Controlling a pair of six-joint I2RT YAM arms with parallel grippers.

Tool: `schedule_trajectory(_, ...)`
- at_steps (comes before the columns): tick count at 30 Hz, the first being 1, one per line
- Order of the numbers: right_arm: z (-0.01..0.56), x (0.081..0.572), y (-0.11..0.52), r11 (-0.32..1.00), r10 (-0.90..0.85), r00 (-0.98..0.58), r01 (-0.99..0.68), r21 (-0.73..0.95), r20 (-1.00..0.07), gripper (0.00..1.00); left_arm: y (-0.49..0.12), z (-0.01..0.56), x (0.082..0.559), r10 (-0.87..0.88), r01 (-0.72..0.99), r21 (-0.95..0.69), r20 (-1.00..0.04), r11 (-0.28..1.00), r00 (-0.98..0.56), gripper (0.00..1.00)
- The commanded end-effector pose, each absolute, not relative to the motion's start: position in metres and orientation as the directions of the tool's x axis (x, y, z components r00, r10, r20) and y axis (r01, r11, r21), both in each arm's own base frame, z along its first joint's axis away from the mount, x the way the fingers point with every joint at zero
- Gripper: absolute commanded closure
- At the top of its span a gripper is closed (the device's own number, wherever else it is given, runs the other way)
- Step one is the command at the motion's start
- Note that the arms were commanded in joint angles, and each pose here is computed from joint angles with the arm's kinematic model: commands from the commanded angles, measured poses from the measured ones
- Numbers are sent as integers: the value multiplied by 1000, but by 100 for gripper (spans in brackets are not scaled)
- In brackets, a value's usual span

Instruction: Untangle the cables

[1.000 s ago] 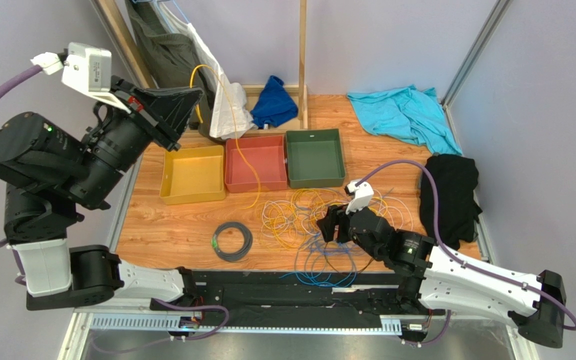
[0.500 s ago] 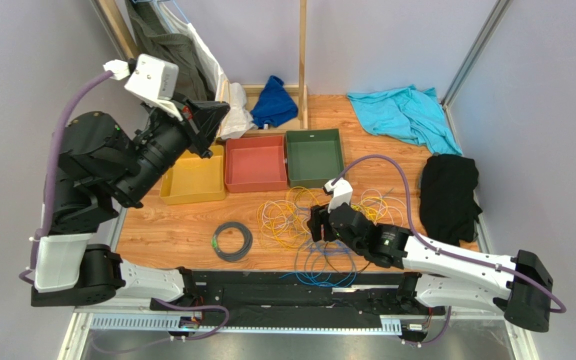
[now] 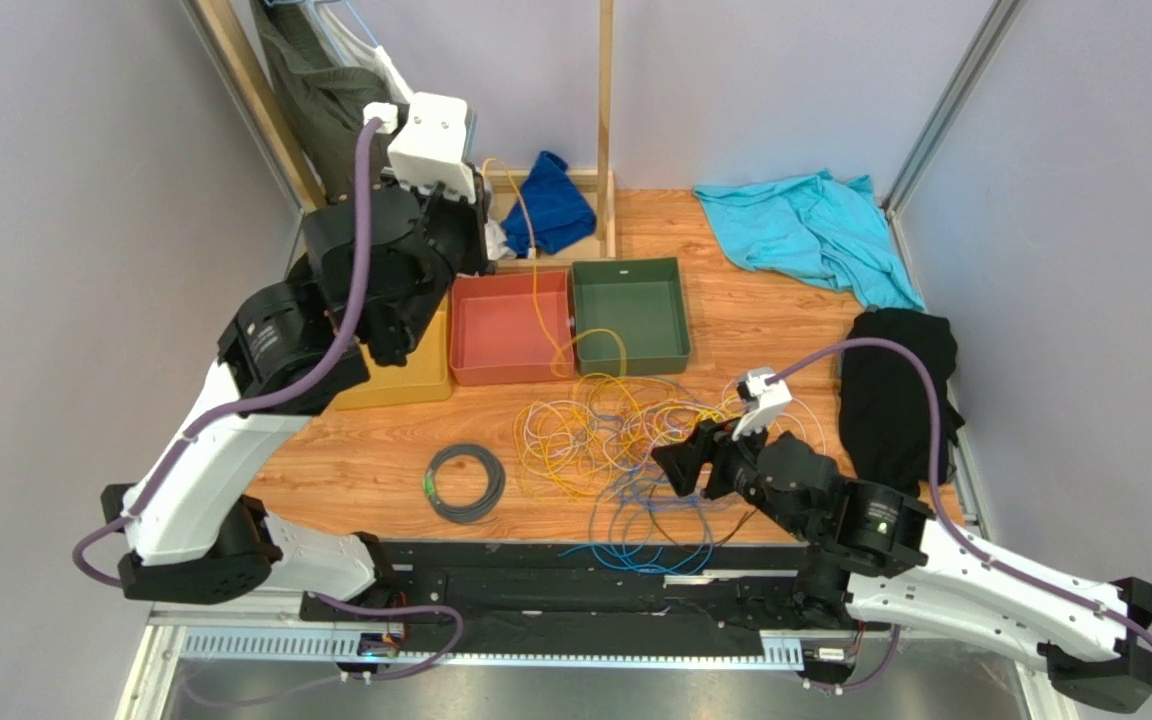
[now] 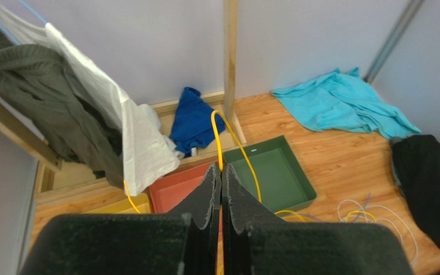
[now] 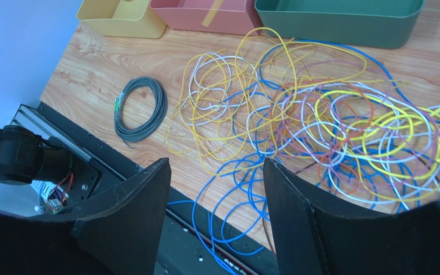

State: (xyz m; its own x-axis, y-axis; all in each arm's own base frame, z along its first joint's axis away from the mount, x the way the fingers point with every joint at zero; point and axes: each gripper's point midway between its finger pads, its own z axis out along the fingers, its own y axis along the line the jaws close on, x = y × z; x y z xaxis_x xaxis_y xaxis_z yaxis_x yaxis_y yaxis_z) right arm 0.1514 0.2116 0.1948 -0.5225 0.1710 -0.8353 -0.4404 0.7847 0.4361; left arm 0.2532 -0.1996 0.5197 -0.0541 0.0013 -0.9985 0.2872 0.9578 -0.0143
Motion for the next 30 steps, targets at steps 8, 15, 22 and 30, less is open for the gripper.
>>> schedule_trajectory(8,215,142,179,783,216,-501,-424,455,-838,36,-123,472,314,-84,-39,-77,-972,996,-219,100)
schedule_trajectory(15,218,139,182,766,218,-500,-445,464,-838,36,-85,449,338,-141,-172,-98,-955,980,-259,100)
schedule_trajectory(22,209,140,178,774,213,-495,-441,455,-842,36,-86,407,363,-176,-195,-114,-925,974,-337,100)
schedule_trajectory(30,200,137,181,764,215,-511,-443,469,-832,36,-80,361,383,-164,-260,-60,-901,964,-401,100)
